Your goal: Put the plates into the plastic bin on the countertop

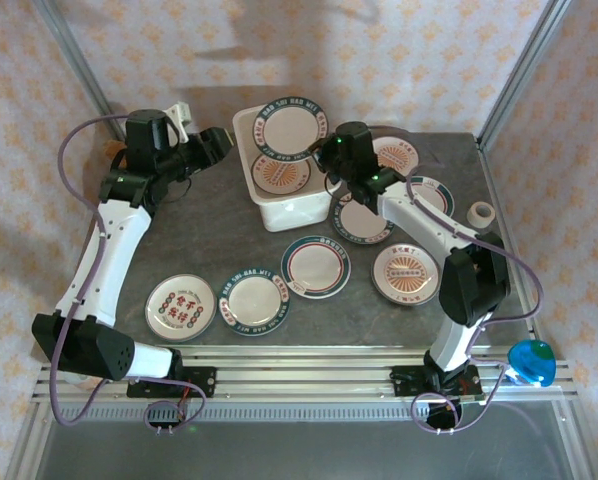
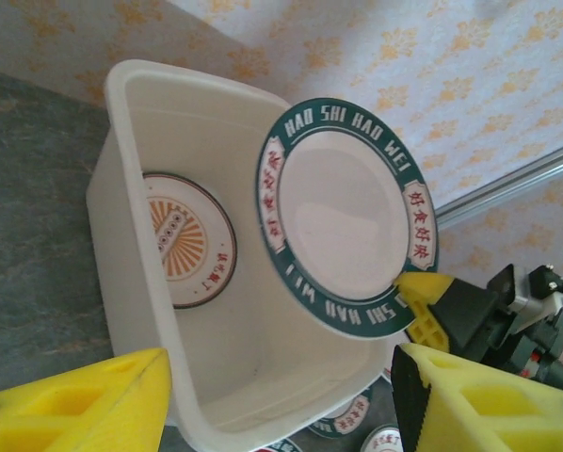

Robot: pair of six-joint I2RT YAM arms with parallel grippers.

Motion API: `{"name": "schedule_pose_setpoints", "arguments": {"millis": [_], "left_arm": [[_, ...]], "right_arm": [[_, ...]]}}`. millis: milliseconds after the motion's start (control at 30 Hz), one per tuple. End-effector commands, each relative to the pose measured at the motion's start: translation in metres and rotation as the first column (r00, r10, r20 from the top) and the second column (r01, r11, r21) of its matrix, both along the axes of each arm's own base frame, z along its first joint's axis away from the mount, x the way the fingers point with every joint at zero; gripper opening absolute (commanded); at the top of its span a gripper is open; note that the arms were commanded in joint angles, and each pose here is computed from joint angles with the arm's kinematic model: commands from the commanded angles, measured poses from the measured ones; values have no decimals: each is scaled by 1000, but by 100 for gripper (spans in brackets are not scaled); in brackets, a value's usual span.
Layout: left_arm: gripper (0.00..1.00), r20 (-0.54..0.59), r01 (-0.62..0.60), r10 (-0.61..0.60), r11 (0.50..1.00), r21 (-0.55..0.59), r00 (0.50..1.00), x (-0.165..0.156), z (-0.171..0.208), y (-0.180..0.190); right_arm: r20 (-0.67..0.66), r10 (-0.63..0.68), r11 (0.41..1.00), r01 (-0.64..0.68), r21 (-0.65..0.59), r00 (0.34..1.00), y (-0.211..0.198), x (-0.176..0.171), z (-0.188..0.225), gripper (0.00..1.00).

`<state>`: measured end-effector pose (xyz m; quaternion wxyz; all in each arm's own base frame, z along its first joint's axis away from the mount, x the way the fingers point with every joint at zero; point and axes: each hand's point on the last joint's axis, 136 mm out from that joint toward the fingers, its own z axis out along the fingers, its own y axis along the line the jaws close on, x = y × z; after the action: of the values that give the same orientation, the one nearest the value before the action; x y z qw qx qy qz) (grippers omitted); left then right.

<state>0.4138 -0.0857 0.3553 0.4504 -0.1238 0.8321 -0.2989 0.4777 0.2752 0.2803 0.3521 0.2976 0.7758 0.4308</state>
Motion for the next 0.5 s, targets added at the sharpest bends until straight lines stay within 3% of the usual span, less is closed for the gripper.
{"name": "schedule_pose_setpoints", "arguments": {"millis": [0, 467], "left_arm": [[64, 29, -6, 4, 998, 70, 1000, 3, -7, 14], [64, -60, -73, 83, 986, 150, 995, 1, -43, 48]], "right_arm": [[25, -124, 992, 124, 11, 992, -2, 16, 17, 0], [-157, -335, 937, 310, -163, 929, 11, 20, -19, 0]]}}
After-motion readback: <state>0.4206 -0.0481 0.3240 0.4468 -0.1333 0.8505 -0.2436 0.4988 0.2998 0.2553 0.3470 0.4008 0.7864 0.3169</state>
